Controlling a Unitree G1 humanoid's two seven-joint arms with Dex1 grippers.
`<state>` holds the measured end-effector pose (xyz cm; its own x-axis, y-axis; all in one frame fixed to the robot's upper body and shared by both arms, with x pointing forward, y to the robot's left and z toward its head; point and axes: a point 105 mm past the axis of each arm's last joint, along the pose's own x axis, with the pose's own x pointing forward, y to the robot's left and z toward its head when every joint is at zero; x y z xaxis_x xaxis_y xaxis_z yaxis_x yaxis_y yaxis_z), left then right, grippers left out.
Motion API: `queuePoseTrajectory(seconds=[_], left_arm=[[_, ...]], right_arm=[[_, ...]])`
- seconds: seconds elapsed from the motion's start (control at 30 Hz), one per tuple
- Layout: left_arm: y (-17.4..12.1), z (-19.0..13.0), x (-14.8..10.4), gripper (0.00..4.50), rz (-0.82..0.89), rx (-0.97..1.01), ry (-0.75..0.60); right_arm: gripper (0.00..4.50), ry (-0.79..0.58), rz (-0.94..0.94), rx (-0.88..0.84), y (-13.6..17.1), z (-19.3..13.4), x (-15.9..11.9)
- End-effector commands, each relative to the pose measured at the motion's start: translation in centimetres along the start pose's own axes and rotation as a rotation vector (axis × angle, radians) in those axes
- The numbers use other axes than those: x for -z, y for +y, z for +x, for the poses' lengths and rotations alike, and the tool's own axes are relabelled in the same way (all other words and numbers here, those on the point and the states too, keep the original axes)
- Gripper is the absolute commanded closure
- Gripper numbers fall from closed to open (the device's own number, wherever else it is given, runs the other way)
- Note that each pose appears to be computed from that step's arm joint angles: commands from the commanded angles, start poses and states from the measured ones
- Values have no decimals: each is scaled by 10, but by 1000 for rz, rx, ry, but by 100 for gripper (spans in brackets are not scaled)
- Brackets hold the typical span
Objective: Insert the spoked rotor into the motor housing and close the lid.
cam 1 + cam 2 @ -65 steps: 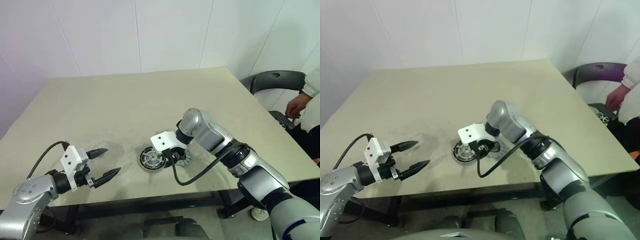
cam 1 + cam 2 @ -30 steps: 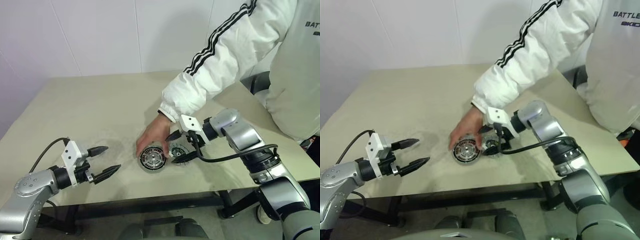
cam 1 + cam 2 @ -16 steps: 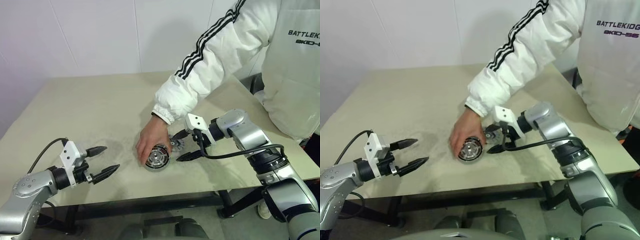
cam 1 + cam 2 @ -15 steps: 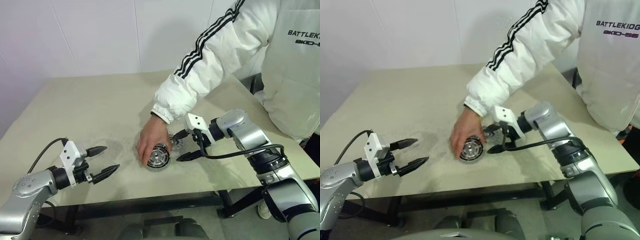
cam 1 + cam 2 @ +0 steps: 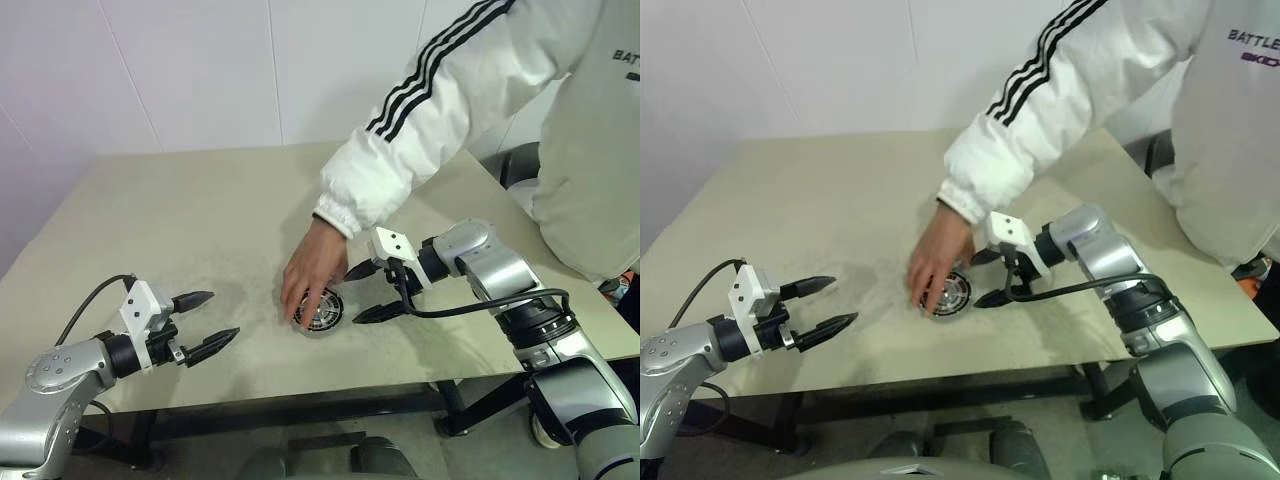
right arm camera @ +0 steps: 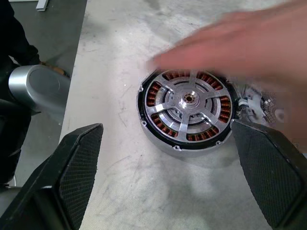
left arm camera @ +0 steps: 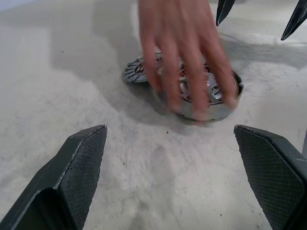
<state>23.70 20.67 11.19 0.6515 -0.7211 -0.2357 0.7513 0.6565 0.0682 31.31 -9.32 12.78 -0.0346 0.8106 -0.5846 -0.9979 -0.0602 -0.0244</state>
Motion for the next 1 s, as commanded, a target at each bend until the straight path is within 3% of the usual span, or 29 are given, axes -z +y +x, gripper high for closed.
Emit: queuePoseTrajectory(seconds=[0.03, 0.2, 0.33, 0.53, 0.8, 1.0], left_arm=[[2, -3, -11, 0, 38, -12, -16], [3, -4, -12, 0, 38, -14, -17], [4, -4, -13, 0, 47, -20, -21], [3, -4, -14, 0, 43, -18, -26], [-1, -3, -14, 0, 37, -23, -33], [-3, -5, -12, 0, 35, -37, -33]], right_arm=[[4, -10, -58, 1, 1, -7, -13], [4, 8, -118, -18, 2, -3, -15], [4, 111, -204, -107, 10, -1, -10], [4, 279, -531, -118, -1, 10, -7], [4, 418, -969, -123, -27, 34, -22], [4, 462, -1110, -177, -32, 42, -19]])
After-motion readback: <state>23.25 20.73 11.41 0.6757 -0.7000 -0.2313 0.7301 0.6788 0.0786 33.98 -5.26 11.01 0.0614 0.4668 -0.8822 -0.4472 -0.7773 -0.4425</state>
